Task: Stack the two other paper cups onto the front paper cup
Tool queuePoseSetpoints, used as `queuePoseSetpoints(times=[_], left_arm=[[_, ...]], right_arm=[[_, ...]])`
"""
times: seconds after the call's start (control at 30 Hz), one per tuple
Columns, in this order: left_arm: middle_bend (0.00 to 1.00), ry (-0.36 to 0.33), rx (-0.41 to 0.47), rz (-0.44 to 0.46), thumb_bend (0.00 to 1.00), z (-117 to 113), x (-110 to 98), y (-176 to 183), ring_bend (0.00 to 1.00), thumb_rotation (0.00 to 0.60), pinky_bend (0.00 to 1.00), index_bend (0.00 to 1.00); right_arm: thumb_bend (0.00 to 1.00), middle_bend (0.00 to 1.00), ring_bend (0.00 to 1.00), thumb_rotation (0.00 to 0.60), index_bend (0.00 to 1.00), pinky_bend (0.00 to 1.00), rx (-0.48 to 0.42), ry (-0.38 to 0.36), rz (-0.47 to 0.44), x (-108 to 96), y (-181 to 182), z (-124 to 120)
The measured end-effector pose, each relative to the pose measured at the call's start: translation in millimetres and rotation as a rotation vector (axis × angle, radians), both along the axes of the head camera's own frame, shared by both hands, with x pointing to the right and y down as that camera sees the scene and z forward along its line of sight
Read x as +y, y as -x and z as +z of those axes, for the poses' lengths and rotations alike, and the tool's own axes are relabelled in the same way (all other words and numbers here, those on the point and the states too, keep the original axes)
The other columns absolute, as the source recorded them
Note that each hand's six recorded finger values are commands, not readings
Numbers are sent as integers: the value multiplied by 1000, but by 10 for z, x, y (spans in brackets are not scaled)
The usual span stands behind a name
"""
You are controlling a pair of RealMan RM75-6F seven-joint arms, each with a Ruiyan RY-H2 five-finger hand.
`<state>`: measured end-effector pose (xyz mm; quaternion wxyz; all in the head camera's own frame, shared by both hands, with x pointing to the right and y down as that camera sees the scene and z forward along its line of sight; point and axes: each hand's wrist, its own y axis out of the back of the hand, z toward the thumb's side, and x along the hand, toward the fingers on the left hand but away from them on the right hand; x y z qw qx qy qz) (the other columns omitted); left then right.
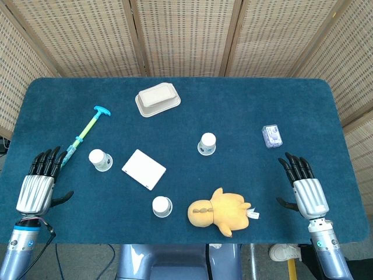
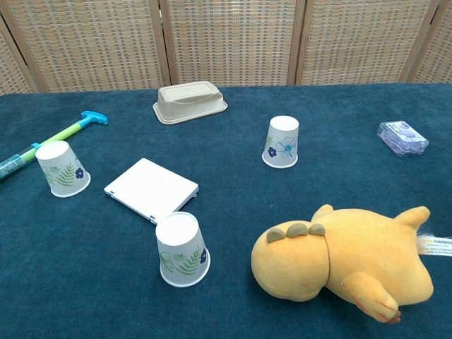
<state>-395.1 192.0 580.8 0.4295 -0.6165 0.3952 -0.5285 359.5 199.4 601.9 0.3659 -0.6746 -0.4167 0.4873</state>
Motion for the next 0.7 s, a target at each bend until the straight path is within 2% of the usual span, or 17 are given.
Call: queuePoseSetpoints(times=[0.7], left_arm=[[0, 10, 4, -4, 1, 25, -19, 0, 0, 600, 59, 0]], right_arm=[[175, 0, 0, 600, 0, 0, -6, 36, 7, -1, 1, 36]])
